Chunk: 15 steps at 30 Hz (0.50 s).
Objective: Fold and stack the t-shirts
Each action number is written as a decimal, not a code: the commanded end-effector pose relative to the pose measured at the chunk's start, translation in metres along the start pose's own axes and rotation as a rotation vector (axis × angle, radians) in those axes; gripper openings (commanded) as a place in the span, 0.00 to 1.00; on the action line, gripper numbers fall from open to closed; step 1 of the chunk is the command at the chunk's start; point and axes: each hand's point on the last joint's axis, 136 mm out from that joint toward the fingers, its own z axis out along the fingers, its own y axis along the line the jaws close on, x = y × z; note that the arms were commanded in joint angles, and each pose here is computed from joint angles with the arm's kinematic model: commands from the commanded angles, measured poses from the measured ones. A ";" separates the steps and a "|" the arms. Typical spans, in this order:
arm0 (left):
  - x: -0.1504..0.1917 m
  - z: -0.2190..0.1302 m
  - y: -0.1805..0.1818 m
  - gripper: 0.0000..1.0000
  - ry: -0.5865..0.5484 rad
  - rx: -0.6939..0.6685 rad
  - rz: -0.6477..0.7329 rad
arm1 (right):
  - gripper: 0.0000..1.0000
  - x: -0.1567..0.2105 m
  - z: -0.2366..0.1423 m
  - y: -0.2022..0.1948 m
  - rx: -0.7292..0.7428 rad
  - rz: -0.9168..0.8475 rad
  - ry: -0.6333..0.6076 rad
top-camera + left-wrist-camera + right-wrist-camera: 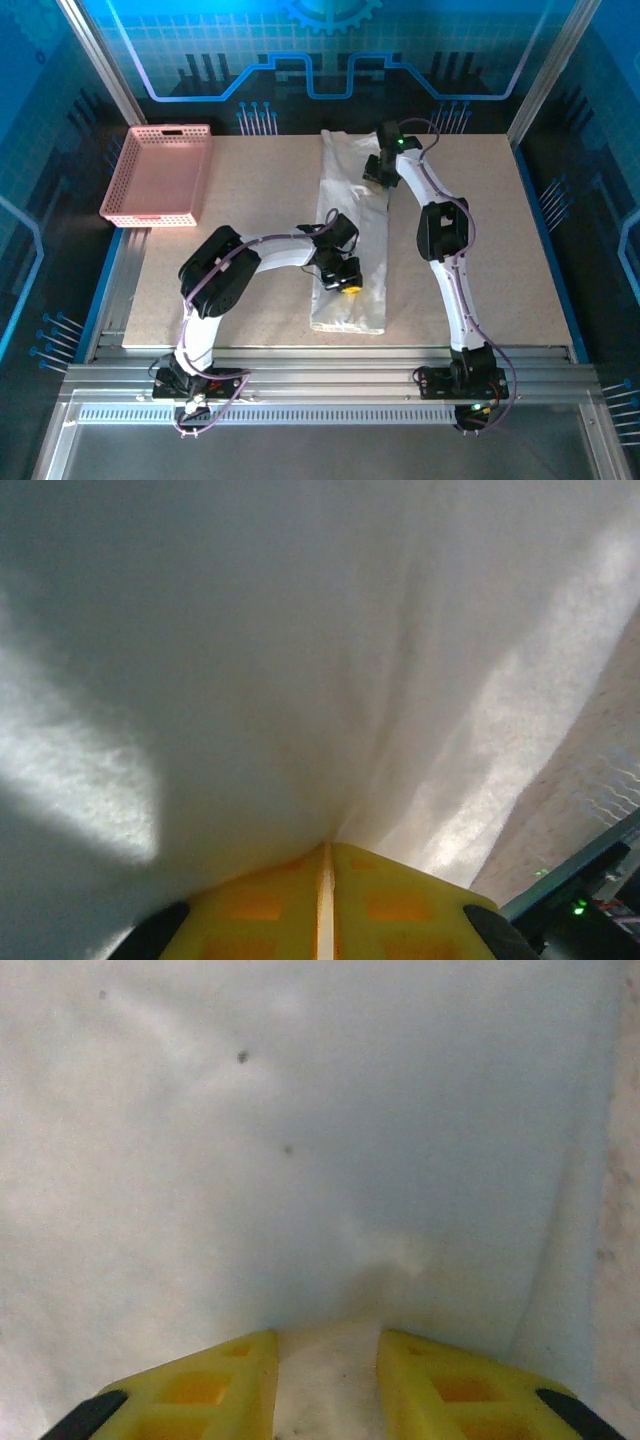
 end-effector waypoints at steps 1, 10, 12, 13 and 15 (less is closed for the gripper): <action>0.004 -0.004 -0.008 0.15 0.021 0.017 -0.055 | 0.41 -0.021 -0.018 0.018 -0.148 0.032 -0.018; 0.022 -0.116 -0.053 0.50 -0.143 0.143 0.057 | 0.71 -0.022 -0.179 0.057 -0.291 -0.150 -0.111; 0.030 -0.135 -0.043 0.56 -0.166 0.163 0.040 | 0.72 0.004 -0.206 0.053 -0.303 -0.172 -0.074; 0.034 -0.140 -0.037 0.59 -0.170 0.169 0.028 | 0.72 0.017 -0.215 0.049 -0.310 -0.175 -0.052; 0.044 -0.147 -0.021 0.64 -0.158 0.178 0.004 | 0.73 0.055 -0.233 0.038 -0.319 -0.169 0.007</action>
